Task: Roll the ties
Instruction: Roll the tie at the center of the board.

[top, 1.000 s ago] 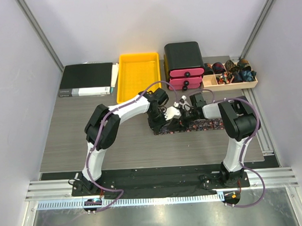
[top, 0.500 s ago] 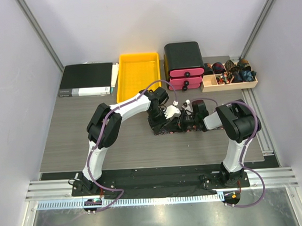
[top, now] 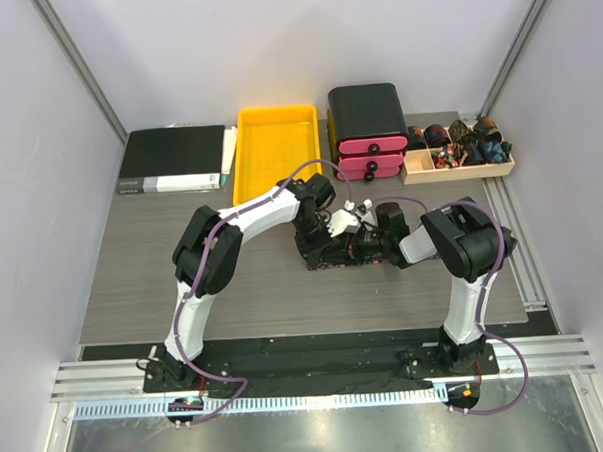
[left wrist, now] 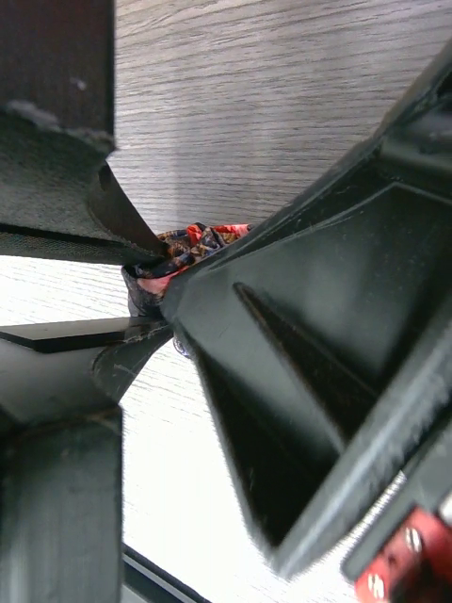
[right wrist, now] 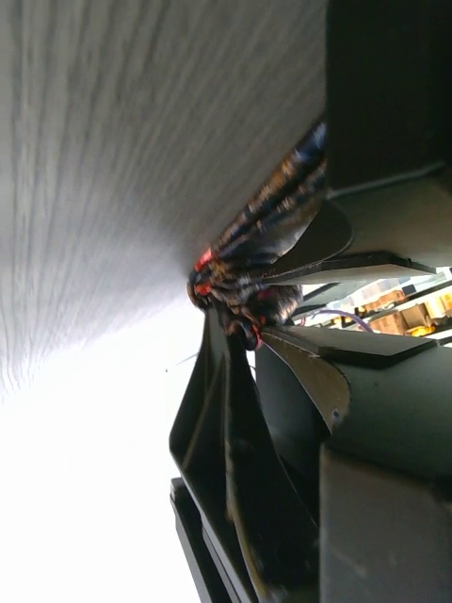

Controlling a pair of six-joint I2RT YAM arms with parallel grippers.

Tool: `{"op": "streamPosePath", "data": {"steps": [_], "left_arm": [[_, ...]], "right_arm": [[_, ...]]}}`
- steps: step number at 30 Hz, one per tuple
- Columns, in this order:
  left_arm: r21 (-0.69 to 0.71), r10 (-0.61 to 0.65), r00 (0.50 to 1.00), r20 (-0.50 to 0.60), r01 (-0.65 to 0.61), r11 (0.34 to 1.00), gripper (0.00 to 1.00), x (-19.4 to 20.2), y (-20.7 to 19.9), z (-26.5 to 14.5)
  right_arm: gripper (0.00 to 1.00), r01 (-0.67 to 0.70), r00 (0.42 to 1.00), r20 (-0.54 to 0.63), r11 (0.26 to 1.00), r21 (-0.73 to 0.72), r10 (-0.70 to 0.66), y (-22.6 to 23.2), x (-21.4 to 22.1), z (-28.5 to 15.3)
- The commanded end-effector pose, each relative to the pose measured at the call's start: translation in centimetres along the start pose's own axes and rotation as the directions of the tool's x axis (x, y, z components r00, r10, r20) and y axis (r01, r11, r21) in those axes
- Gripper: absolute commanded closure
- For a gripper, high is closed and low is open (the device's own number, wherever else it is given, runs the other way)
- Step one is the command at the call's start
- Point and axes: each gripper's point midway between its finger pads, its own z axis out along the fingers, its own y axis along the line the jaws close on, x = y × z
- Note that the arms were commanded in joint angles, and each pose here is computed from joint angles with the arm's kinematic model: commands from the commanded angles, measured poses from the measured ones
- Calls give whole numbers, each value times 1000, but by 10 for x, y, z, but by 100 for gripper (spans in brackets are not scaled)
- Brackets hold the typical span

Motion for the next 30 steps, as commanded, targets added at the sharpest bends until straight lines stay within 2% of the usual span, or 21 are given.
{"op": "streamPosePath", "data": {"steps": [1,6,9,10,11,15,19,22,26,30], "left_arm": [[39,-44,985,-167,51,998,73,49,-5,31],[41,-41,985,-166,48,998,72,48,-5,31],[43,-39,986,-164,46,998,71,48,-5,31],[43,-38,986,-161,46,998,68,49,-5,30],[40,-37,988,-153,44,998,66,47,-5,30],[31,-34,995,-99,37,999,55,44,-1,21],[10,-39,998,48,38,999,44,27,5,-8],[-5,10,987,162,-9,1000,39,19,6,-18],[-110,145,940,307,-117,987,35,3,4,-43],[-193,229,916,330,-172,966,30,2,13,-39]], "right_arm": [[70,50,999,21,998,-25,-50,5,-8,9],[72,58,998,9,998,-29,-58,6,-3,13],[85,50,999,2,999,-18,-50,1,-2,14],[94,47,999,0,999,-13,-47,0,-1,14],[98,47,999,-2,999,-7,-47,-2,-2,15],[99,27,999,-23,998,65,-25,-22,-3,12],[99,4,999,-39,991,131,1,-39,-4,4],[99,13,999,-41,988,156,-7,-46,-7,0],[99,13,999,-50,985,170,-4,-50,-11,-2],[99,16,998,-58,984,177,-6,-53,-11,-2]]}}
